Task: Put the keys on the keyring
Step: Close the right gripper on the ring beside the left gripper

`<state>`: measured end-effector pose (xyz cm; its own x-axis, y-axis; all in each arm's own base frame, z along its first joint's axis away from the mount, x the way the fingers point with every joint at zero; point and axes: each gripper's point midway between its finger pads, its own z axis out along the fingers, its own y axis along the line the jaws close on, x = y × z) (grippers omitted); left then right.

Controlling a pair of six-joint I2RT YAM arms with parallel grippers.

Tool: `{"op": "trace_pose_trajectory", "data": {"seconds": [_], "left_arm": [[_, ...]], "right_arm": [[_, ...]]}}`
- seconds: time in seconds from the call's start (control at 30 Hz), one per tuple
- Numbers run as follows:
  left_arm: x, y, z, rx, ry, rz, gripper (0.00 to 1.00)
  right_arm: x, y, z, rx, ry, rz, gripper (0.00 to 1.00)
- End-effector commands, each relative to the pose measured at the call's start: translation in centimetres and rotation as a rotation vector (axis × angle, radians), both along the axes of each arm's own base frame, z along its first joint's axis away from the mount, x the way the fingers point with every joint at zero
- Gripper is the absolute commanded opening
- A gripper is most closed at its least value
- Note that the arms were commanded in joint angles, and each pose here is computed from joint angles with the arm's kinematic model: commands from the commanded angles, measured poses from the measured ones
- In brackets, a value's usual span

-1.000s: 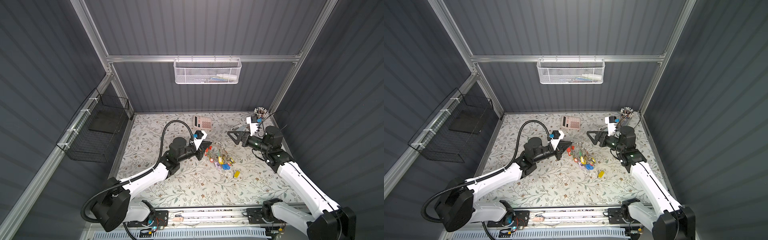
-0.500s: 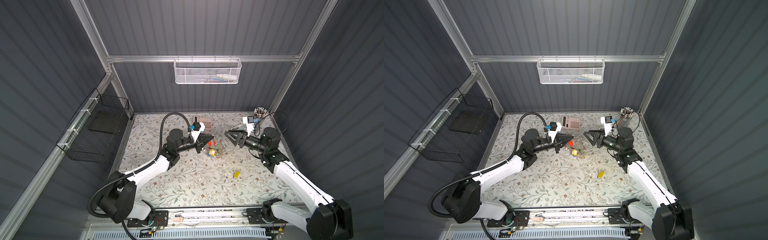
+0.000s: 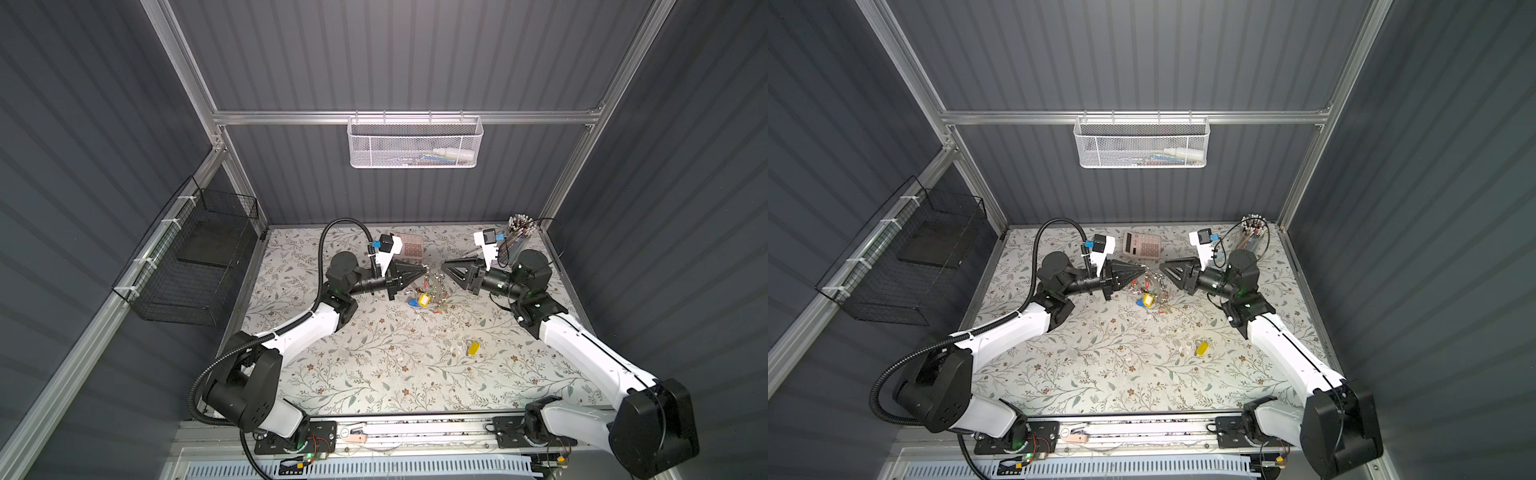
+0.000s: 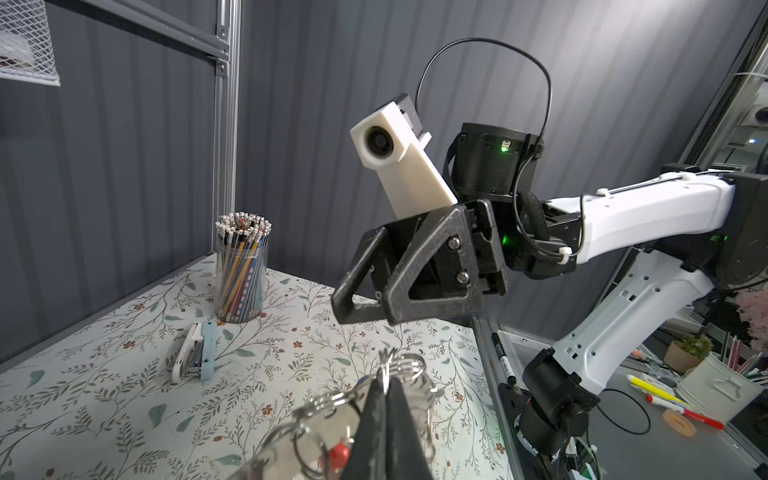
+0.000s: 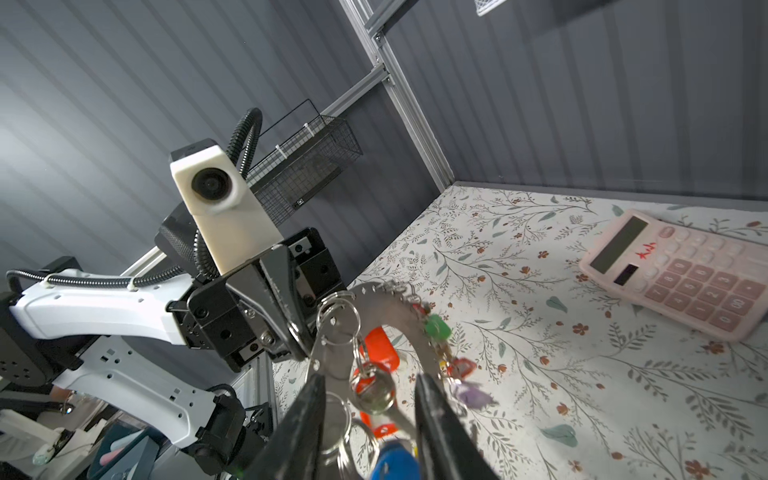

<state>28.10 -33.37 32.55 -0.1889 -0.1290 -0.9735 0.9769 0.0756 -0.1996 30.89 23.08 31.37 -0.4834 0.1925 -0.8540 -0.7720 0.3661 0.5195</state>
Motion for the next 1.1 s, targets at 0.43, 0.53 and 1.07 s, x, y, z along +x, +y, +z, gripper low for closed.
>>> {"op": "trace_pose_trajectory", "data": {"seconds": [0.43,0.53,1.07], "left_arm": [[-0.4,0.2,3.7,-0.089,-0.087,-0.032,0.00],[-0.4,0.3,3.7,-0.098,-0.081,-0.036,0.00],[-0.9,0.4,4.0,-0.100,-0.063,-0.057,0.00]], "right_arm": [[-1.3,2.8,0.9,-0.012,-0.066,0.131,0.27],[-1.7,2.8,0.8,-0.014,-0.065,0.137,0.26],[-3.6,3.1,2.5,0.056,-0.130,0.219,0.28]]}}
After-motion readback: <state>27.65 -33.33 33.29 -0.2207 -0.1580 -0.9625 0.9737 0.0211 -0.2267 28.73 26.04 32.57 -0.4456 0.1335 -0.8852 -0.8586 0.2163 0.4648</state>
